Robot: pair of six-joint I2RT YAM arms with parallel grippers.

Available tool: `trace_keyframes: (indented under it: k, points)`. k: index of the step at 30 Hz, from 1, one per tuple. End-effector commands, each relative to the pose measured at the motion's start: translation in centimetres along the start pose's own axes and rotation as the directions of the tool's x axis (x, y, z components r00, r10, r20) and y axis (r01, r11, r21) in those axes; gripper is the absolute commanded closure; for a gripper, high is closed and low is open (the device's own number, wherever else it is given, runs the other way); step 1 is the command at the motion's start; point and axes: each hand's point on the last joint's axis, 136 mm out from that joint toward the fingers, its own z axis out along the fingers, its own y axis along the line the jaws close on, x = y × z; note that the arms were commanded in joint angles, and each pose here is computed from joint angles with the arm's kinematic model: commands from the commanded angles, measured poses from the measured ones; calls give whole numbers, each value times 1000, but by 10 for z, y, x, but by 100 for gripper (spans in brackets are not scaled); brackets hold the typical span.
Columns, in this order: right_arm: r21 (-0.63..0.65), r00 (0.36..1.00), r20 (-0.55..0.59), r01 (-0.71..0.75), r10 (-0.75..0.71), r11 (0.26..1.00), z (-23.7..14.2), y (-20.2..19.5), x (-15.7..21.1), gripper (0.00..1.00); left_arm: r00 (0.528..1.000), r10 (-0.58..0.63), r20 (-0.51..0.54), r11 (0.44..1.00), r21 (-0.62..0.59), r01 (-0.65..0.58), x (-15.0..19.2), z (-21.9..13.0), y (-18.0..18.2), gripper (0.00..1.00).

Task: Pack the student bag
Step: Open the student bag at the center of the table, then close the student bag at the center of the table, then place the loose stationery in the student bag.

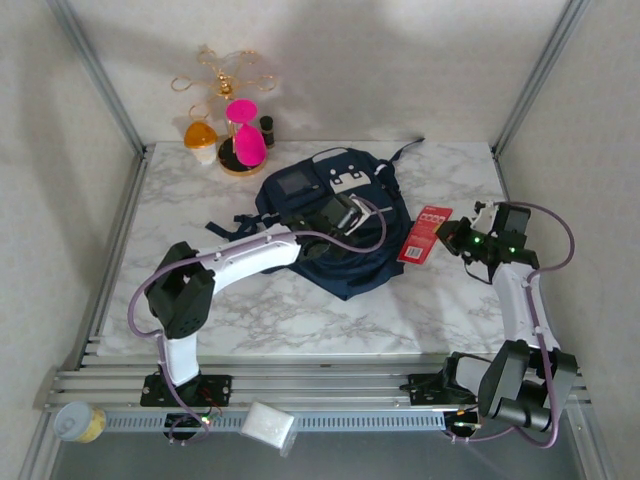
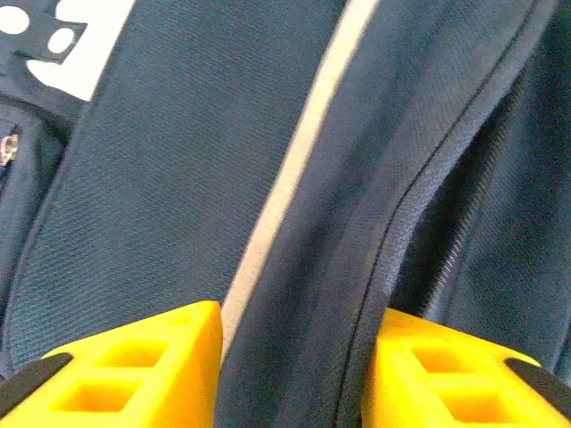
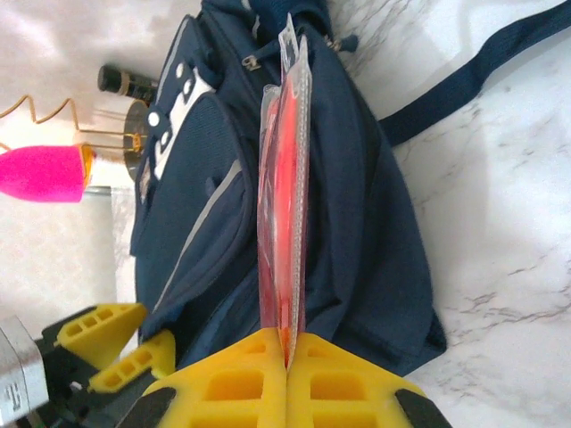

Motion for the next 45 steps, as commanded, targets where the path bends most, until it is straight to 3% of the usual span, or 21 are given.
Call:
trace_keyframes:
  k: [1, 3, 7, 16, 21, 28, 33, 39, 41, 45]
  points:
    - [-65, 999, -31, -8, 6, 998, 3, 18, 6, 100, 995, -73, 60, 997, 0, 74, -24, -7, 28, 72]
    - [-83, 998, -59, -36, 31, 996, 10, 21, 15, 100, 993, -100, 63, 995, 18, 99, -26, -7, 33, 84]
    - [-176, 990, -105, -116, 98, 978, 30, 40, 36, 100, 988, -137, 70, 990, 42, 135, -33, -9, 32, 100]
    - [-311, 970, -118, -239, 212, 920, 73, 84, 32, 100, 918, -382, 103, 914, 187, 360, -62, -44, 12, 100]
    - [-286, 947, -64, -320, 315, 903, 100, 71, 15, 100, 879, -465, 104, 874, 216, 436, -67, -61, 4, 100]
    - [-373, 969, -68, -246, 238, 894, 150, 98, -7, 100, 782, -614, 106, 770, 300, 564, -74, -90, -8, 100]
    - [-417, 972, -152, -229, 181, 880, 186, 126, 10, 100, 721, -685, 100, 709, 317, 630, -76, -96, -23, 100]
    - [-354, 968, -190, -224, 164, 908, 211, 134, 49, 100, 636, -759, 142, 648, 259, 716, -71, -80, 3, 100]
    - [-327, 967, -202, -217, 156, 920, 216, 128, 58, 82, 606, -782, 148, 622, 263, 738, -68, -78, 13, 100]
    - [-284, 977, -185, -160, 110, 946, 208, 119, 64, 65, 567, -806, 171, 592, 235, 771, -57, -76, 36, 100]
